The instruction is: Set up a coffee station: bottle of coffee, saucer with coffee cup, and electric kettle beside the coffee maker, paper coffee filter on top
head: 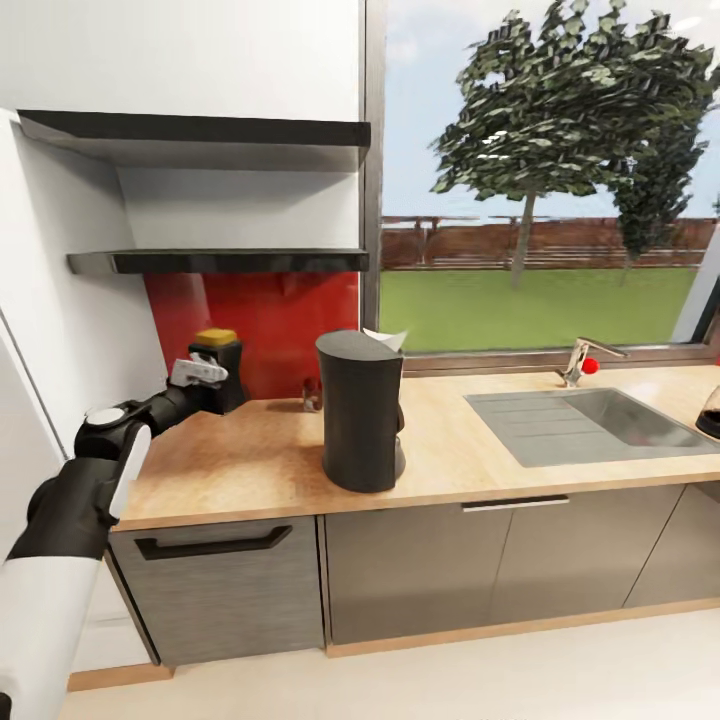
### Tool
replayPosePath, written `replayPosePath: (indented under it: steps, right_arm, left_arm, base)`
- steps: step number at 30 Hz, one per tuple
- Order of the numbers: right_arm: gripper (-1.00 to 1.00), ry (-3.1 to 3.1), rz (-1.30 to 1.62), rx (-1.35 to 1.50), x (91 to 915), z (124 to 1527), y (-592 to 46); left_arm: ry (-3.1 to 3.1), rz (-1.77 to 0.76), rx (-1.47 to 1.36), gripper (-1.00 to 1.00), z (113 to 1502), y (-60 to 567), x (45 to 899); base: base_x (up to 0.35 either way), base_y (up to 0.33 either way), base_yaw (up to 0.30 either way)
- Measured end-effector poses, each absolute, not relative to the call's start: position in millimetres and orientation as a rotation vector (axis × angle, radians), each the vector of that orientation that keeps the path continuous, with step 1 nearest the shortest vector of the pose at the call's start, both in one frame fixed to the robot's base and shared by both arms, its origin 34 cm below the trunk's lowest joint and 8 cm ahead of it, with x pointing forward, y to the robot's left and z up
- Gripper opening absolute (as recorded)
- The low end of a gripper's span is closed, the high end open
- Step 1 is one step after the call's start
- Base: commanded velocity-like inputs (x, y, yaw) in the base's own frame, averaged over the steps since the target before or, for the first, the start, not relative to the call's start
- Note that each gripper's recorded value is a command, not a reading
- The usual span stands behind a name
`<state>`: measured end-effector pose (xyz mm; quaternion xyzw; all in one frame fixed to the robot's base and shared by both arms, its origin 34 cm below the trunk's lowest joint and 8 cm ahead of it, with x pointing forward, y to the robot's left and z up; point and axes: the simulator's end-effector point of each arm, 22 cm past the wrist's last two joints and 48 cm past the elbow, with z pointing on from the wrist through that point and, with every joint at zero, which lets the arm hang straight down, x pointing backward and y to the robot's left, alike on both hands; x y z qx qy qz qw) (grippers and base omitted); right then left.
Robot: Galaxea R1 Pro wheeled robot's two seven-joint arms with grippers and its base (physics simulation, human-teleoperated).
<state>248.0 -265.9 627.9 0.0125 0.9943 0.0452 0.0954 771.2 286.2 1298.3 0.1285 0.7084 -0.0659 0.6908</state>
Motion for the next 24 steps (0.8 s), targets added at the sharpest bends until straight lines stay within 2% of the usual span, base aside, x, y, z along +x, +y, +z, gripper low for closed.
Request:
replayPosePath:
  steps: [11,14,24]
  right_arm:
    - [1.00,2.945,0.122,0.040,249,628,-271]
    - [1.00,2.946,0.115,0.041,248,628,-274]
    - [1.00,2.948,0.110,0.039,247,628,-276]
  left_arm:
    - [1.642,-0.012,0.115,-1.00,1210,329,785]
    - [1.687,-0.017,0.085,-1.00,1175,323,782]
    - [1.671,-0.031,0.077,-1.00,1164,310,780]
  base:
    - [0.000,0.000,0.000]
    - [0.000,0.000,-0.038]
    - [0.000,0.000,-0.225]
